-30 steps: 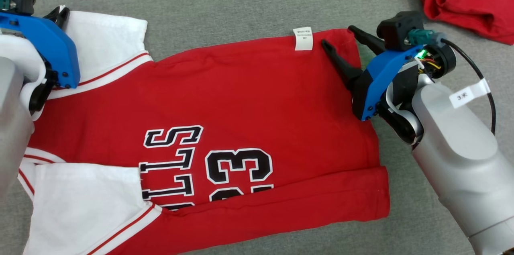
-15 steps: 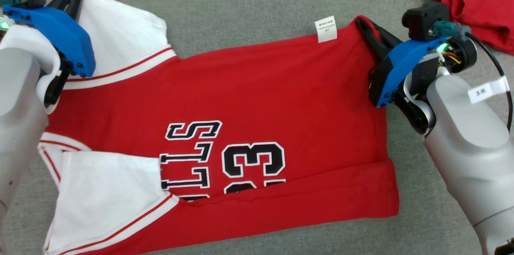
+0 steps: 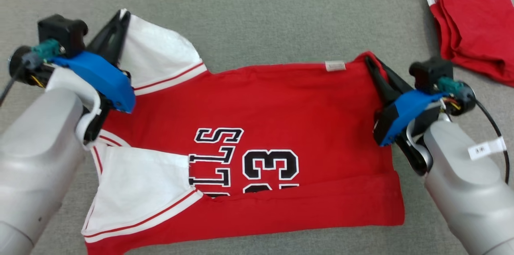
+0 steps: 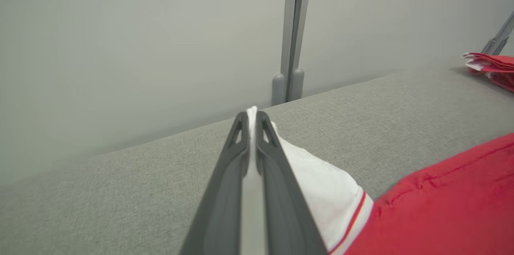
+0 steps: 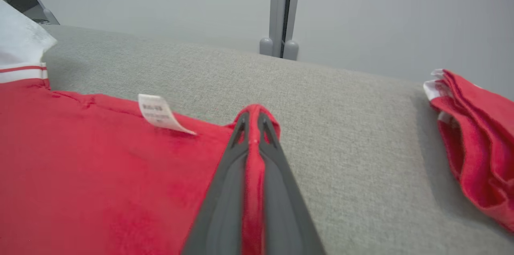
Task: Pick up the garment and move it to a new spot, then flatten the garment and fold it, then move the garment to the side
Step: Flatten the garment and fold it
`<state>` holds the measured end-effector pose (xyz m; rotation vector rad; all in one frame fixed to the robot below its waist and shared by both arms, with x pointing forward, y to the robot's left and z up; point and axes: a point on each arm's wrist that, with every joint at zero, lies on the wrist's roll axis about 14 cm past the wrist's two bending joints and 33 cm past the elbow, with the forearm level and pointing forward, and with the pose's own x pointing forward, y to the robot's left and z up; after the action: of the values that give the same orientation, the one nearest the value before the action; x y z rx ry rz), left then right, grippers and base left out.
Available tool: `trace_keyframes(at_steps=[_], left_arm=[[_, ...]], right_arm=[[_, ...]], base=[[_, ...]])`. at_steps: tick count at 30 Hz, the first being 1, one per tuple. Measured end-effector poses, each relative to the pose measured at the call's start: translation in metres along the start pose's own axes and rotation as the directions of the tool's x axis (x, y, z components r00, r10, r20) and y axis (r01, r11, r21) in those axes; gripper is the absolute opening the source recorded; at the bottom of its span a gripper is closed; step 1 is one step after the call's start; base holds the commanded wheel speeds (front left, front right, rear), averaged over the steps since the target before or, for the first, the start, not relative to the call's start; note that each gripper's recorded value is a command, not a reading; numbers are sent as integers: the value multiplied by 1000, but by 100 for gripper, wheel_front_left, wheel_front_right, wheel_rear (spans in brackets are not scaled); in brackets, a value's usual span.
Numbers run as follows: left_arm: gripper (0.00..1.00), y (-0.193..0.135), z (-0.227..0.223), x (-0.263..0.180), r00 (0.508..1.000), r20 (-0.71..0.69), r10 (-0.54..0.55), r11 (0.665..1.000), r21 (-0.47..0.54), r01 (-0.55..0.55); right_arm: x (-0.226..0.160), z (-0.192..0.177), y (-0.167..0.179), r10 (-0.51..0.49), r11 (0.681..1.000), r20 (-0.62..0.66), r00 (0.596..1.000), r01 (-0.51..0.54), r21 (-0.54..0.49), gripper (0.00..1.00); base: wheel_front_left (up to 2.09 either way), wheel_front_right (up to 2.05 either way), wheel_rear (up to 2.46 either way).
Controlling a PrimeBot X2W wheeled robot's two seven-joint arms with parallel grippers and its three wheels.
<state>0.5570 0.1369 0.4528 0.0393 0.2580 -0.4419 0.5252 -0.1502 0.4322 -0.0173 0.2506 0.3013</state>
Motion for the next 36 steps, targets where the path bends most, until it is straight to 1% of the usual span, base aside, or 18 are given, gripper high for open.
trace_keyframes(at_steps=[2,5,14,23,30,31,32,33,36], left_arm=[[0,-6,9,-9,999,43,-2,1000,-18,3],[0,-6,14,-27,996,87,24,999,-38,-21],[0,-24,-7,-86,990,118,82,990,-122,-68],[0,-35,-44,-131,985,58,160,970,-196,-146],[0,-35,-66,-149,977,10,211,949,-242,-202],[0,-36,-69,-151,977,3,215,945,-252,-207],[27,-38,-72,-152,977,-2,213,944,-258,-206],[100,-36,-72,-153,975,0,221,944,-252,-214],[100,-27,-62,-155,964,39,264,940,-232,-248]], right_arm=[[-6,-2,2,3,1000,15,1000,-3,6,0],[-16,-6,6,6,1000,25,1000,-6,17,0],[-44,-18,15,-1,998,36,999,-1,67,0],[-68,-26,17,-36,990,52,998,28,141,0],[-83,-41,24,-51,980,32,998,44,194,0],[-85,-43,26,-56,977,31,998,48,209,9],[-87,-45,27,-57,974,27,998,50,222,63],[-89,-46,29,-59,970,27,998,51,237,100],[-95,-40,27,-72,967,51,996,58,247,100]], base=[[0,0,0],[0,0,0],[0,0,0],[0,0,0],[0,0,0],[0,0,0],[0,0,0],[0,0,0],[0,0,0]])
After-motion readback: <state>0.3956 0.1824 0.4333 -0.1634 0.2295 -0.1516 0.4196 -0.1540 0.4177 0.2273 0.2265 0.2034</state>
